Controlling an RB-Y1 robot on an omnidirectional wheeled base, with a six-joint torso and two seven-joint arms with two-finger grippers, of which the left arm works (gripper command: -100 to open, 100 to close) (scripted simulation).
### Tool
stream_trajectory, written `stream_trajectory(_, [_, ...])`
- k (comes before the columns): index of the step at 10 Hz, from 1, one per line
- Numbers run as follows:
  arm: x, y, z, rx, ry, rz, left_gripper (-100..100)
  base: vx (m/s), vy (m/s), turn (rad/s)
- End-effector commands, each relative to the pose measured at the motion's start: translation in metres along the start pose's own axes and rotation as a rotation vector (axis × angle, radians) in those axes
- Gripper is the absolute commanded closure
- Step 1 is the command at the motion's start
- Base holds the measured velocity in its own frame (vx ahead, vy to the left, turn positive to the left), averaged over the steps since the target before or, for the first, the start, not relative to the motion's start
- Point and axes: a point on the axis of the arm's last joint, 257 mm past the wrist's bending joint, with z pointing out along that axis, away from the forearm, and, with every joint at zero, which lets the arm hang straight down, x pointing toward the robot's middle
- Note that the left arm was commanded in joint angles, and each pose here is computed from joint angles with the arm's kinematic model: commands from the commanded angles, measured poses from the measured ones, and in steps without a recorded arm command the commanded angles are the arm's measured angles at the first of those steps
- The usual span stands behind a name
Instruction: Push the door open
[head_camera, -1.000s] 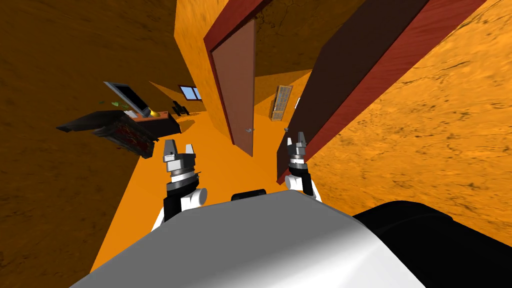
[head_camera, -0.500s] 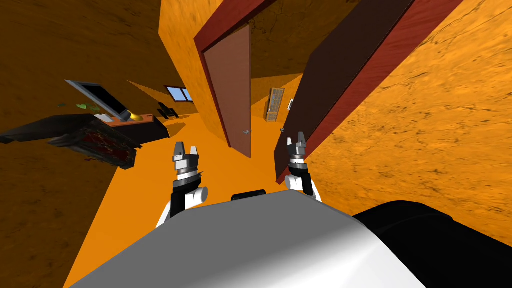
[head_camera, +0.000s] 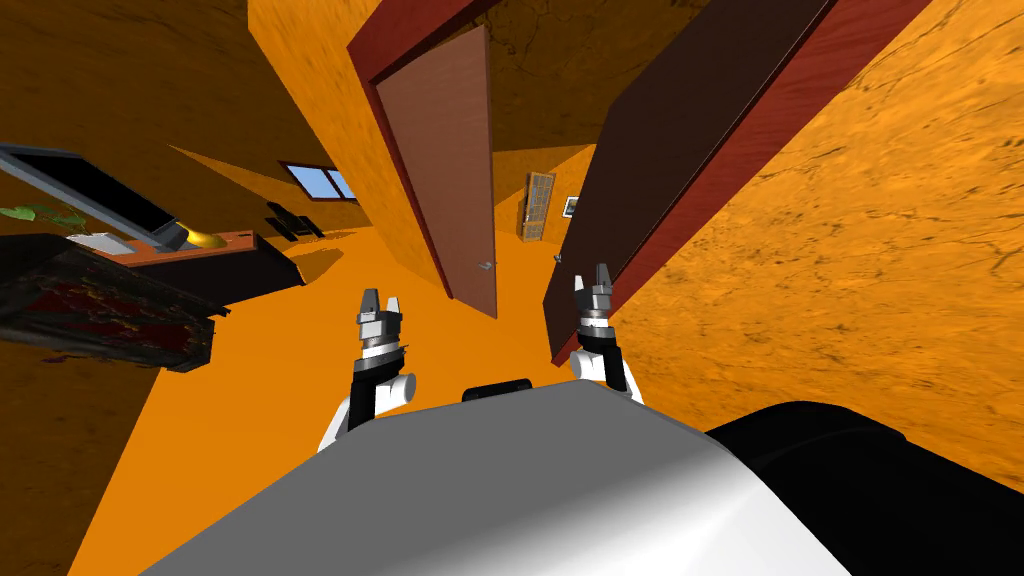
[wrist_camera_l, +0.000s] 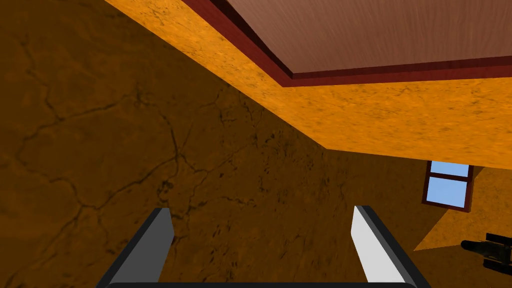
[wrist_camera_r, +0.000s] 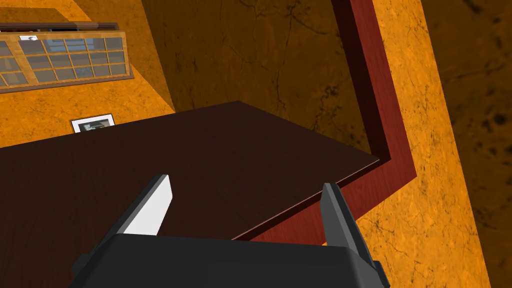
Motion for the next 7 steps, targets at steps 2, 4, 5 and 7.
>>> stream_trajectory(2, [0.0,0.014,-0.0005,-0.017,0.004,0.005,-100,0.058,0.052,-0.104])
stream_trajectory(4, [-0.001,0.028,-0.0017,-0.037,0.009,0.011,-100,0.053,0.044,-0.139])
stream_trajectory(5, [-0.002,0.036,-0.0025,-0.048,0.01,0.014,-100,0.085,0.07,-0.187])
stream_trajectory(7, [-0.003,0.051,-0.0043,-0.07,0.013,0.02,-100,0.084,0.083,-0.194])
